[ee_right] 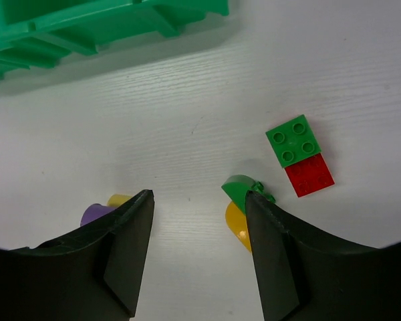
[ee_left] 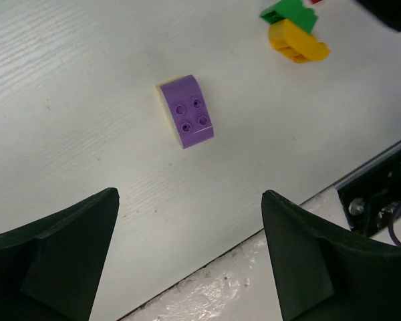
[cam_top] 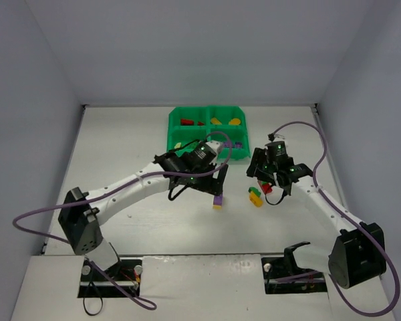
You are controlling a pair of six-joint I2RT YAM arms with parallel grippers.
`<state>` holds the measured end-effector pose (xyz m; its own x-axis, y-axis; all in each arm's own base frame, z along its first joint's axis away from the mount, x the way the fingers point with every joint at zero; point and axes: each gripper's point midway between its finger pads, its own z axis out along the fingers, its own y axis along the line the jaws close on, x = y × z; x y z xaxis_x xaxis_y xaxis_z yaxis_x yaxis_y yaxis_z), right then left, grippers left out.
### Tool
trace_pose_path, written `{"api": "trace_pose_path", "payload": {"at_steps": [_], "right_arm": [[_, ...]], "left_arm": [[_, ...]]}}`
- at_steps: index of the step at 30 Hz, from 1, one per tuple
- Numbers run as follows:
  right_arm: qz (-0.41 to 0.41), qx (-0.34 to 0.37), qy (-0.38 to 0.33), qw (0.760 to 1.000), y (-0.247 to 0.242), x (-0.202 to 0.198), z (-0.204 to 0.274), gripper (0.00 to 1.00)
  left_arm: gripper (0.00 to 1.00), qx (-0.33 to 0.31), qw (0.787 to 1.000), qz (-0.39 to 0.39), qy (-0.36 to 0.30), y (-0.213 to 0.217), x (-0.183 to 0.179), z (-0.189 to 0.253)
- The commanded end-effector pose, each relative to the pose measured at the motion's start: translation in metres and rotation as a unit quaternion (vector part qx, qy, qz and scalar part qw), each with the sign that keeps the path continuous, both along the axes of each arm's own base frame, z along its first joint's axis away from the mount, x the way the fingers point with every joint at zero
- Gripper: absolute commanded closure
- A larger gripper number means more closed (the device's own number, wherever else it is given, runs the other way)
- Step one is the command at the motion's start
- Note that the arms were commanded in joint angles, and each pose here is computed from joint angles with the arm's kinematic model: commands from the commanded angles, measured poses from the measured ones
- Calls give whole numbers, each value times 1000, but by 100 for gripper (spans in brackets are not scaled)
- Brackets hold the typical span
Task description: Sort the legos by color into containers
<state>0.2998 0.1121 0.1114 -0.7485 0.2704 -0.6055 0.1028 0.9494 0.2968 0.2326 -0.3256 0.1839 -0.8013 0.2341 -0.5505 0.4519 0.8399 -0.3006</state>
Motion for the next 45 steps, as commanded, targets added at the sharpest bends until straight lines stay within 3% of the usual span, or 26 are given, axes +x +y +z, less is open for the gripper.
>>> {"api": "trace_pose_path", "payload": {"at_steps": [1, 7, 10, 18, 24, 25, 28, 29, 31, 35, 37, 38, 39, 41, 45], "right_arm": [[-35, 10, -41, 998, -8, 12, 20, 46], [-39, 11, -27, 999, -21, 9, 12, 46], [-47, 12, -23, 999, -27, 7, 8, 46], [-46, 10, -42, 998, -36, 4, 17, 46], [-43, 10, -39, 998, -35, 3, 15, 46], [-41, 11, -41, 998, -35, 3, 16, 46], [-32, 12, -42, 999, -33, 1, 16, 46], [-27, 13, -42, 999, -32, 1, 16, 47], [-8, 13, -48, 999, -29, 1, 18, 47], [62, 44, -69, 995, -7, -3, 32, 48], [100, 58, -90, 989, 4, -5, 41, 48], [130, 83, -93, 984, 15, -9, 46, 48], [149, 98, -99, 979, 23, -12, 50, 46], [188, 131, -116, 966, 38, -16, 58, 43], [292, 226, -154, 916, 78, -32, 88, 40]], "left_arm": [[19, 24, 998, 62, -6, 2, 14, -5], [19, 65, 996, 55, 11, -27, 19, -33], [25, 67, 996, 55, 11, -37, 26, -41], [30, 125, 989, 61, 48, -33, 25, -84], [55, 122, 989, 64, 50, -38, 28, -96], [67, 122, 989, 65, 48, -38, 30, -95], [84, 116, 990, 61, 51, -42, 29, -96], [95, 110, 991, 60, 50, -44, 29, -94], [100, 104, 992, 56, 53, -44, 27, -92], [100, 36, 996, 71, 27, -29, 42, -62], [100, -33, 997, 62, 30, -26, 45, -41], [100, -100, 993, 60, -8, -25, 55, -2], [100, -114, 990, 78, -5, -4, 65, -6], [100, -188, 980, 50, -41, 4, 69, 37], [100, -253, 964, 1, -84, 29, 67, 79]]}}
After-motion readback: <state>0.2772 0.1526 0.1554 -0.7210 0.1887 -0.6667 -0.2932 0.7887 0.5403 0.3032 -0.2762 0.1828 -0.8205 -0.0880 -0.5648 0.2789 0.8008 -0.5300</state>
